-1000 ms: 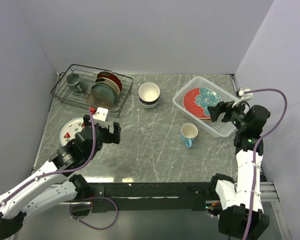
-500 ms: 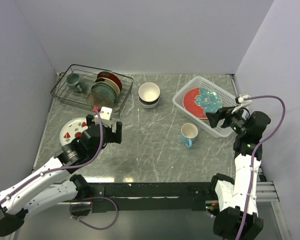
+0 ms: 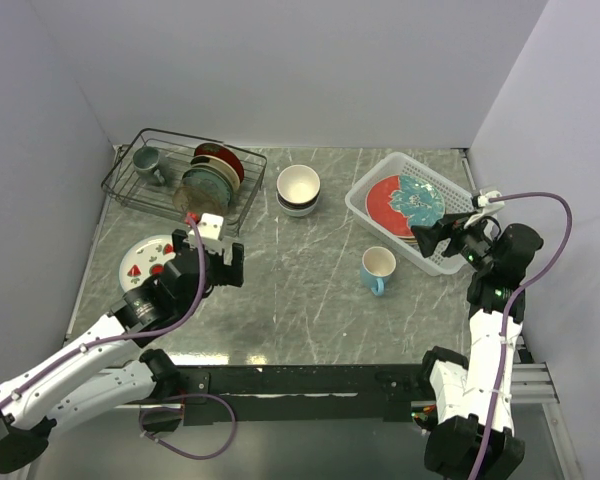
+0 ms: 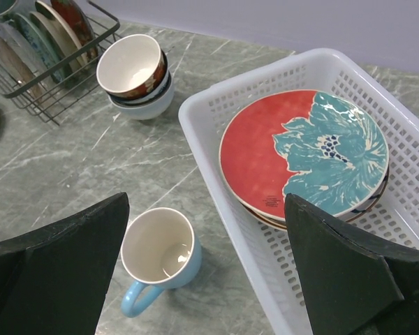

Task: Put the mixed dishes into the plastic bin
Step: Pick up the plate at the center of the board.

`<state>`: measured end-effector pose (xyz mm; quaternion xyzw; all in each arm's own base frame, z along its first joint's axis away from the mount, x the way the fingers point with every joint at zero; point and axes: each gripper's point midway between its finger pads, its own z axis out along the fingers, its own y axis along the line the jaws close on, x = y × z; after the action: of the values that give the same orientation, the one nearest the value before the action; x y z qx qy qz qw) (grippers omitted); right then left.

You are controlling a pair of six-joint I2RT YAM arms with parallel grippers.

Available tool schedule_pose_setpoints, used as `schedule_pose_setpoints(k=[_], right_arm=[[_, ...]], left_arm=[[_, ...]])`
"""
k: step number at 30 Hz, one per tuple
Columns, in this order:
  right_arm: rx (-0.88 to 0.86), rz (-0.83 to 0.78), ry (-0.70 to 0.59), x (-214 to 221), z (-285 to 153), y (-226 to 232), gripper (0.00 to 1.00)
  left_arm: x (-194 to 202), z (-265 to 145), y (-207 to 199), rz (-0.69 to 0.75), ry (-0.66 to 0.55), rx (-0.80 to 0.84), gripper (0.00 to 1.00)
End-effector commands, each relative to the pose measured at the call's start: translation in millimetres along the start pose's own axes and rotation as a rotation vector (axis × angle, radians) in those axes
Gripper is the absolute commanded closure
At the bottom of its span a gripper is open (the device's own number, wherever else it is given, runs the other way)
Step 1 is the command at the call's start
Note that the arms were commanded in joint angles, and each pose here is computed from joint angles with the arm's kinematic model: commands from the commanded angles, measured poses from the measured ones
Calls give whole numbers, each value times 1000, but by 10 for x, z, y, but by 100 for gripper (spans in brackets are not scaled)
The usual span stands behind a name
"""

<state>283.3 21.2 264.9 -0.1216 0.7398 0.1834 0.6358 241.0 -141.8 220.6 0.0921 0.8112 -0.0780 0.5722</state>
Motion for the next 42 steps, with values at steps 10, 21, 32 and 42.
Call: schedule_pose_setpoints(k=[10,21,32,42], right_arm=[[-5,-27,-39,-106,-27,12,0],[-11,-19,-38,-107,-33,26,0],[-16,-11,-37,-110,-31,35,0],[-17,-8,-34,-112,-28,34,0]], left_arm=[[-221,-198,-41,-336,-126,92,1],[254,93,178,-562,46,19,1],[817,405,523,-652,284,-195,1],[970,585,938,-399,452,-443,6]])
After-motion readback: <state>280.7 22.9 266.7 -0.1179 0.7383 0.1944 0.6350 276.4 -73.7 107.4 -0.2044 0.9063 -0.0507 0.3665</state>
